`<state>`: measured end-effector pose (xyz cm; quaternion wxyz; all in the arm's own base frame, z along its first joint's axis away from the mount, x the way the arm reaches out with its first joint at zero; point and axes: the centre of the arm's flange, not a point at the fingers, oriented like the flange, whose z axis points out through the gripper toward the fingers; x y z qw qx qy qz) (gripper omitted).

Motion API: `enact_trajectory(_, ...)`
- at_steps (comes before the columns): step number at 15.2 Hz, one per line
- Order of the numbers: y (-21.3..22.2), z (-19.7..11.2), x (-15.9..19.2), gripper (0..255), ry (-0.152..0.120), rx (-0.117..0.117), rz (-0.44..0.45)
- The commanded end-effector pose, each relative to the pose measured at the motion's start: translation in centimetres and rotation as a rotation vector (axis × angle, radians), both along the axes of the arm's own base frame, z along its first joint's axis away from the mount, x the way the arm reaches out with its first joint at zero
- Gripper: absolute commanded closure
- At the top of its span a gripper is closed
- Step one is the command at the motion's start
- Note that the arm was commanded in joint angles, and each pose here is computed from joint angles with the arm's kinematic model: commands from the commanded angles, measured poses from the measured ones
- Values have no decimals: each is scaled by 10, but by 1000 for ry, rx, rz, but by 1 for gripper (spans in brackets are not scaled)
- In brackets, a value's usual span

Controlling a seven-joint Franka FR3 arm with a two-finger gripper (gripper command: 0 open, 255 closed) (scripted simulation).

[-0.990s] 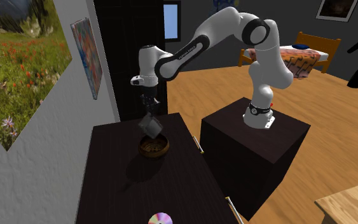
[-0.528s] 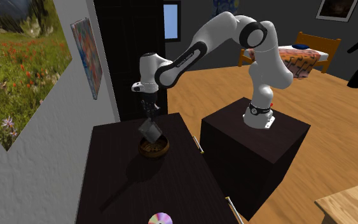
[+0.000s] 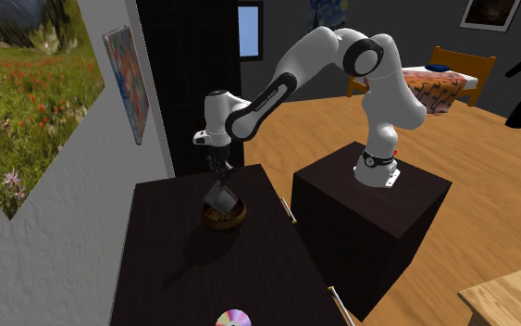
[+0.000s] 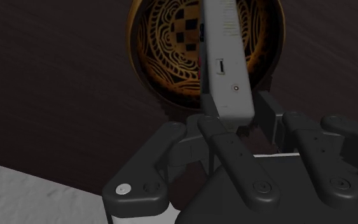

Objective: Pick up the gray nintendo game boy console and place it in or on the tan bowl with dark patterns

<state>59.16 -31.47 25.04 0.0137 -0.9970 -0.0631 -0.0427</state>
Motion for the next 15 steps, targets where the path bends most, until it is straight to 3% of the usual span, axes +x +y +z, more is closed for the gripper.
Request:
enact_trajectory(1, 0, -10, -1, 255, -1, -1, 0)
enact_trajectory(3, 0, -22, -1, 255, -1, -1, 0)
enact_trajectory(11, 0, -22, -1, 255, -1, -1, 0)
enact_trajectory(12, 0, -22, -1, 0, -1, -1, 0)
enact_trajectory(15, 0, -22, -1, 0, -1, -1, 0)
